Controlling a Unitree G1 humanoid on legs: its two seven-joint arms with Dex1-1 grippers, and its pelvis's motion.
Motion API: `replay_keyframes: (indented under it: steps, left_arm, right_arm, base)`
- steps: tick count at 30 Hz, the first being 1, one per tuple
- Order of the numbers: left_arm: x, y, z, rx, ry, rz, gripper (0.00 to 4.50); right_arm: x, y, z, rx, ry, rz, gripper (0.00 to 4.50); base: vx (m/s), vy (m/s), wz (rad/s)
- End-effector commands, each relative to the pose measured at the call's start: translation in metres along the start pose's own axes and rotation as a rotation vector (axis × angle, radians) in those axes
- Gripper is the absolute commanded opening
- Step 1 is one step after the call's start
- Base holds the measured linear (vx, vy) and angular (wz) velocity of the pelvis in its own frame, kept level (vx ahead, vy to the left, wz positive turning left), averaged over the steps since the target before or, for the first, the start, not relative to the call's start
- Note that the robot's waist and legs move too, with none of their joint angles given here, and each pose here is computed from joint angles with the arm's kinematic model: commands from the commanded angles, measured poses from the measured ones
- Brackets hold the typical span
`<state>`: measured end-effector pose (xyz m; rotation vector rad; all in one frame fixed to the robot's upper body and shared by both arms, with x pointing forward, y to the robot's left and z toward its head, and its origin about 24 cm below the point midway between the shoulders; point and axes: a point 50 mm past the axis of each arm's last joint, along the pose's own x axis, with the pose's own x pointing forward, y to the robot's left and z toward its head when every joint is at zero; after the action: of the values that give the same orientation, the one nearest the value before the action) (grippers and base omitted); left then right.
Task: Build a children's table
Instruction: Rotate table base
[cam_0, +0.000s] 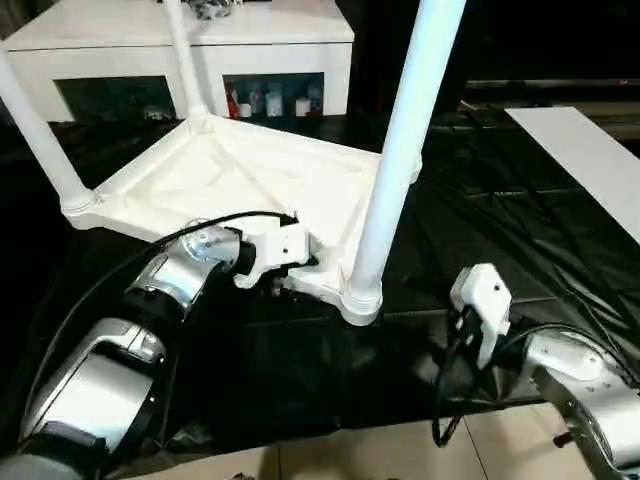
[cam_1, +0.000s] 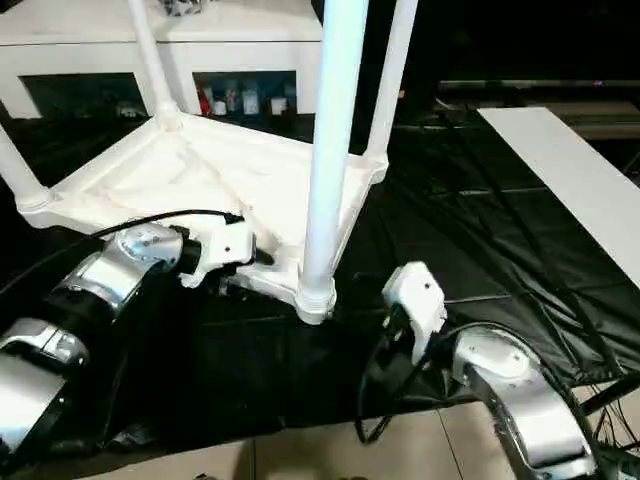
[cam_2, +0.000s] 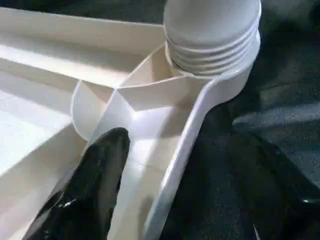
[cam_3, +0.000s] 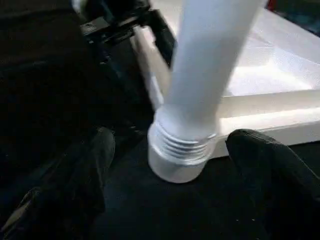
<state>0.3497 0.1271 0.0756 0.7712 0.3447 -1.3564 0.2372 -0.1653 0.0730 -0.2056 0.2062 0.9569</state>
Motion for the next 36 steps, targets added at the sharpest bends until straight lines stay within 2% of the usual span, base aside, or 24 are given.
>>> replay_keyframes:
  steps: [1,4,7,10,12,15,18,19,20,21,23,25,27,30,32,35,36]
  left_arm:
    - [0.000,0.004,0.004,0.042,0.026,-0.009,3.20]
    - [0.002,0.003,0.003,0.069,0.059,-0.022,2.78]
    - [0.005,0.003,0.003,0.078,0.069,-0.025,2.74]
    - [0.006,0.004,0.004,0.078,0.068,-0.028,2.33]
    - [0.006,0.004,0.004,0.085,0.081,-0.044,2.36]
    - [0.007,0.001,0.001,0.096,0.113,-0.075,1.94]
    - [0.007,0.000,0.000,0.097,0.133,-0.104,1.90]
    - [0.007,-0.001,-0.002,0.091,0.147,-0.131,1.62]
    - [0.005,-0.003,-0.004,0.087,0.174,-0.175,1.62]
    - [0.004,-0.006,-0.006,0.079,0.201,-0.220,1.45]
    - [0.001,-0.008,-0.007,0.064,0.229,-0.280,1.49]
    - [0.001,-0.008,-0.006,0.048,0.221,-0.290,1.17]
    - [0.000,-0.010,-0.006,0.012,0.215,-0.311,1.05]
    - [-0.003,-0.016,-0.012,-0.053,0.222,-0.354,1.09]
    - [-0.003,-0.018,-0.015,-0.073,0.222,-0.330,0.74]
    - [-0.001,-0.023,-0.021,-0.130,0.196,-0.249,0.70]
    - [-0.001,-0.023,-0.021,-0.130,0.196,-0.249,0.51]
  right_arm:
    - [-0.001,0.003,0.002,-0.016,0.015,0.020,4.06]
    - [0.000,0.003,0.003,-0.020,0.020,0.024,4.06]
    - [0.000,0.004,0.004,-0.025,0.022,0.027,4.06]
    - [0.000,0.004,0.005,-0.027,0.022,0.028,4.06]
    - [0.000,0.004,0.005,-0.030,0.027,0.029,4.06]
    - [0.000,0.005,0.004,-0.034,0.032,0.030,4.06]
    - [0.000,0.006,0.004,-0.034,0.032,0.031,4.06]
    - [0.000,0.006,0.004,-0.034,0.032,0.032,4.06]
    - [-0.001,0.006,0.004,-0.037,0.035,0.034,4.06]
    - [-0.001,0.006,0.004,-0.038,0.037,0.034,4.06]
    - [-0.001,0.006,0.003,-0.041,0.039,0.033,4.06]
    - [-0.001,0.006,0.004,-0.041,0.037,0.032,4.06]
    - [-0.001,0.006,0.004,-0.042,0.037,0.033,4.06]
    - [0.000,0.006,0.004,-0.042,0.034,0.030,4.06]
    - [0.000,0.006,0.004,-0.045,0.027,0.019,4.06]
    - [0.001,0.002,0.005,-0.048,0.016,-0.012,4.06]
    - [0.001,0.002,0.005,-0.048,0.016,-0.012,4.06]
  base:
    - [0.000,0.000,0.00]
    - [0.000,0.000,0.00]
    - [0.000,0.000,0.00]
    - [0.000,0.000,0.00]
    - [0.000,0.000,0.00]
    - [0.000,0.000,0.00]
    - [0.000,0.000,0.00]
    - [0.000,0.000,0.00]
    - [0.000,0.000,0.00]
    - [0.000,0.000,0.00]
    - [0.000,0.000,0.00]
    - [0.000,0.000,0.00]
    - [0.000,0.000,0.00]
    - [0.000,0.000,0.00]
    - [0.000,0.000,0.00]
    - [0.000,0.000,0.00]
    - [0.000,0.000,0.00]
